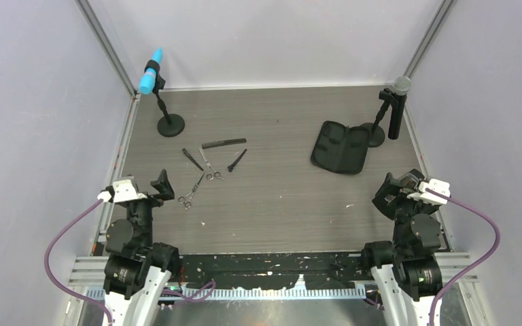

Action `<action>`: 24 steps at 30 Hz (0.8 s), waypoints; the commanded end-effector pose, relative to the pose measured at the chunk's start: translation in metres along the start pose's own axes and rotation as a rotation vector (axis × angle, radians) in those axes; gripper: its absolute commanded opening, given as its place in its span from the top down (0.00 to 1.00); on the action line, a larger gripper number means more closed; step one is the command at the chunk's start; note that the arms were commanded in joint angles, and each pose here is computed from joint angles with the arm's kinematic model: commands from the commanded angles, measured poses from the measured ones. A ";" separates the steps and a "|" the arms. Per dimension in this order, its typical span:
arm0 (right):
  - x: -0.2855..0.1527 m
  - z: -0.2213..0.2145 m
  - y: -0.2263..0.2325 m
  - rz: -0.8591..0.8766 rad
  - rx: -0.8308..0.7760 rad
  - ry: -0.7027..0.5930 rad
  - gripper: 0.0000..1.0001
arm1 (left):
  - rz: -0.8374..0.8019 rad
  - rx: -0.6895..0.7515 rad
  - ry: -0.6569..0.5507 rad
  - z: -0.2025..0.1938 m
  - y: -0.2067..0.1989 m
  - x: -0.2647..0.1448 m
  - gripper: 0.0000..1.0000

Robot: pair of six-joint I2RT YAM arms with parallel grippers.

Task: Sort the hair-cutting tools
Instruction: Move the hairdressing tool bag to the center of the board.

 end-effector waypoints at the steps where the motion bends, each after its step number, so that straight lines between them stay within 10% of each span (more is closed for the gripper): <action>1: -0.029 0.042 0.001 0.075 0.113 -0.184 0.05 | 0.023 -0.106 -0.221 0.043 0.018 -0.036 0.00; 12: -0.006 0.062 0.046 0.193 0.171 0.002 0.05 | 0.001 -0.180 -0.136 0.037 0.013 -0.039 0.00; 24: 0.065 0.002 0.118 0.302 0.088 0.579 0.05 | -0.075 -0.194 0.150 -0.004 -0.010 -0.033 0.00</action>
Point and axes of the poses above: each gripper's point midway between its finger pads, its own x axis out along the fingers, its own y axis along the line the jaws close on, z = x × y, the point moved 2 cm from there along -x, back along the fingers, and after that the axes turned 7 degrees about x, right-handed, at the moved point
